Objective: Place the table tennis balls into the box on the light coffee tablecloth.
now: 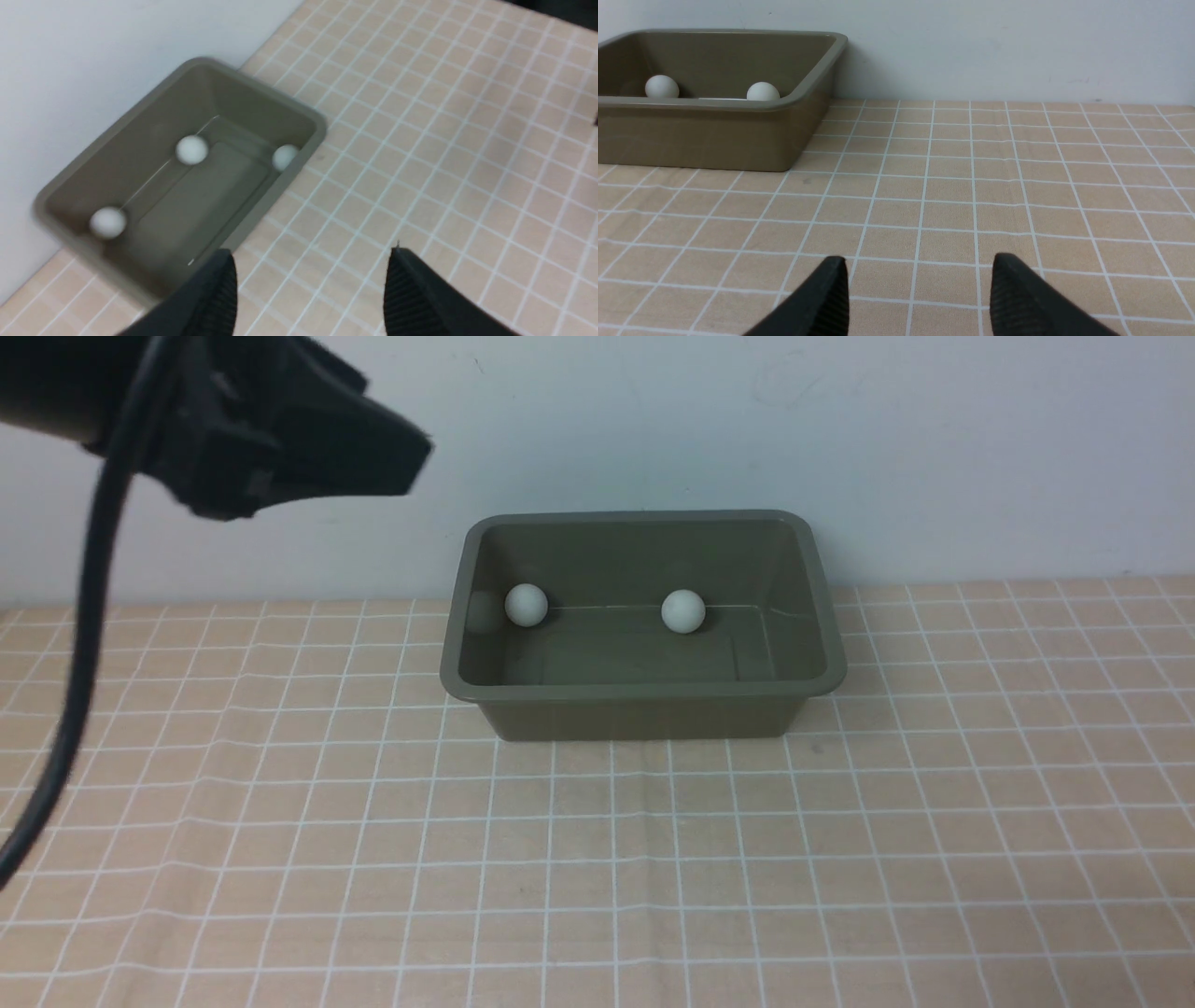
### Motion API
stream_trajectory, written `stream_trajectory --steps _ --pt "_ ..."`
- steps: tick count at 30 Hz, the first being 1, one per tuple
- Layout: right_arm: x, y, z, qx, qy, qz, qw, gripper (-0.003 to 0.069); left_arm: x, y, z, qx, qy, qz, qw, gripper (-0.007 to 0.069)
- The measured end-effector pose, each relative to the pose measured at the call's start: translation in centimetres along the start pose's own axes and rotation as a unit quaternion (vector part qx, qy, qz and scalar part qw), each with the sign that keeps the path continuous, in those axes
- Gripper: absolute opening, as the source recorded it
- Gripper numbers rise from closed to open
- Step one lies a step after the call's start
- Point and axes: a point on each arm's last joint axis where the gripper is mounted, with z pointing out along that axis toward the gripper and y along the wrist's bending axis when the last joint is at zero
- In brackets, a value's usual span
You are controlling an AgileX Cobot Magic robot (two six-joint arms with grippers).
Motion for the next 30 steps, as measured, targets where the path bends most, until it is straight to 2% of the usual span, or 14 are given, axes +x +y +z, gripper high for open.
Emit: stream_trajectory --steps 1,2,6,10,15,20,24,30 --pt "0.0 0.0 0.0 0.0 0.0 0.0 1.0 0.0383 1.0 0.1 -1.3 -0.029 0.001 -0.018 0.999 0.0351" --pt "0.0 0.0 0.0 0.0 0.0 0.0 1.0 0.0383 1.1 0.0 -1.7 -0.034 -0.001 -0.018 0.999 0.0351" --pt "0.0 0.0 0.0 0.0 0.0 0.0 1.0 0.0383 4.1 0.1 -4.5 -0.106 0.002 -0.072 0.992 0.0351" --pt "0.0 0.0 0.0 0.0 0.0 0.0 1.0 0.0383 7.8 0.7 -6.2 -0.194 0.01 -0.134 0.972 0.0351" --pt "0.0 0.0 0.0 0.0 0.0 0.0 1.0 0.0383 11.8 0.3 -5.8 -0.274 -0.003 -0.16 0.948 0.0351" --pt "0.0 0.0 0.0 0.0 0.0 0.0 1.0 0.0383 16.4 -1.1 -4.3 -0.351 -0.074 -0.167 0.918 0.0351" --pt "0.0 0.0 0.0 0.0 0.0 0.0 1.0 0.0383 20.1 -2.2 -3.1 -0.381 -0.095 -0.187 0.9 0.0351" --pt "0.0 0.0 0.0 0.0 0.0 0.0 1.0 0.0383 23.8 -5.3 -2.6 -0.407 -0.12 -0.161 0.891 0.0351"
